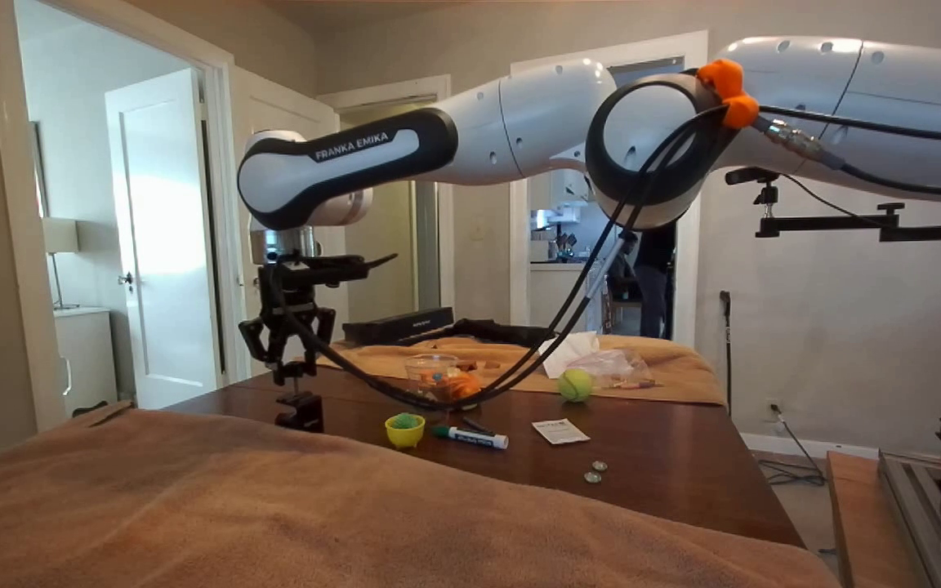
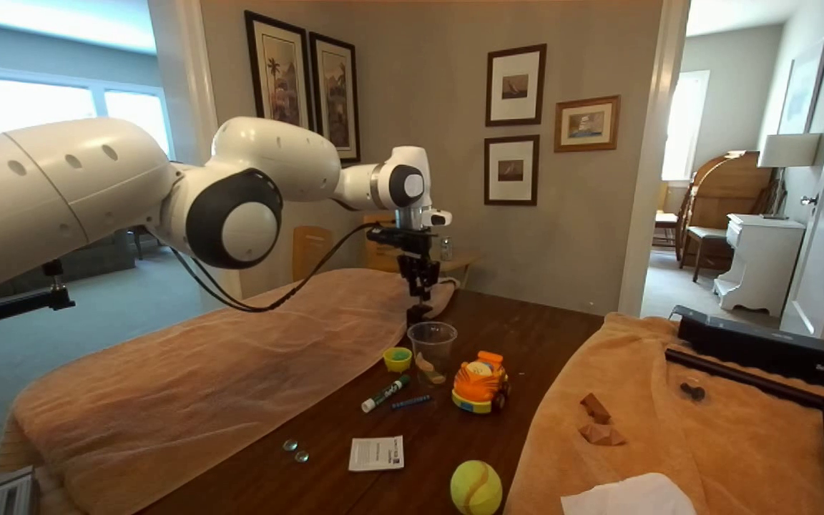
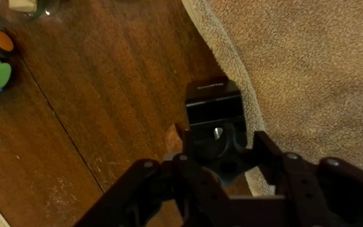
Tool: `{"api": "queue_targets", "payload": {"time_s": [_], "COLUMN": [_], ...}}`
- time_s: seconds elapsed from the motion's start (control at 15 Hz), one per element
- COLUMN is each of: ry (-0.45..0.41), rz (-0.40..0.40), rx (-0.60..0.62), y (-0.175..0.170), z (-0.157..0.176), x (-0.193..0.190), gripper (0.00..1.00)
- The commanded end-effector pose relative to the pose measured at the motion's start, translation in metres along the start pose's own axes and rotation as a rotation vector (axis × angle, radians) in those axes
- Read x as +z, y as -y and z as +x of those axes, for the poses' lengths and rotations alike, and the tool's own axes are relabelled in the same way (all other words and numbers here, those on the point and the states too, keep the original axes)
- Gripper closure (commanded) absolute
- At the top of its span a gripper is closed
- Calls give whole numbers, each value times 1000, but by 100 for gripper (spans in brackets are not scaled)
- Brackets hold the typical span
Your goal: Rotate the black clamp.
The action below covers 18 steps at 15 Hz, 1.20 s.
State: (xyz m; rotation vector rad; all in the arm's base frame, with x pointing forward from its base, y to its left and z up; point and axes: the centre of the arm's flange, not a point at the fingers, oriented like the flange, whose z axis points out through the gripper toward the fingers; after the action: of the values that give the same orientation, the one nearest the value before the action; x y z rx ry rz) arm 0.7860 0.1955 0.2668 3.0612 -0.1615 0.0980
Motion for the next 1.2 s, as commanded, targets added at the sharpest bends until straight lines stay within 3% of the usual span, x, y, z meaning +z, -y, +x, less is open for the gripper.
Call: {"api": "queue_targets", "payload": {"time_s": [0.0,0.4,0.53,0.6,0.67,0.93,1.0,1.13], "ry": [38,12,17,64,6,17,17,10], "rz": [30,40,34,62,16,33,33,31], "rx": [140,320,284,201,260,216,215,270], "y": [17,19,19,18,5,9,9,11], "z": [25,24,20,17,-2,-4,-4,0], "x": [5,8,6,2,-1,-1,-1,2], "gripper": [76,76,76,76,51,51,76,76]}}
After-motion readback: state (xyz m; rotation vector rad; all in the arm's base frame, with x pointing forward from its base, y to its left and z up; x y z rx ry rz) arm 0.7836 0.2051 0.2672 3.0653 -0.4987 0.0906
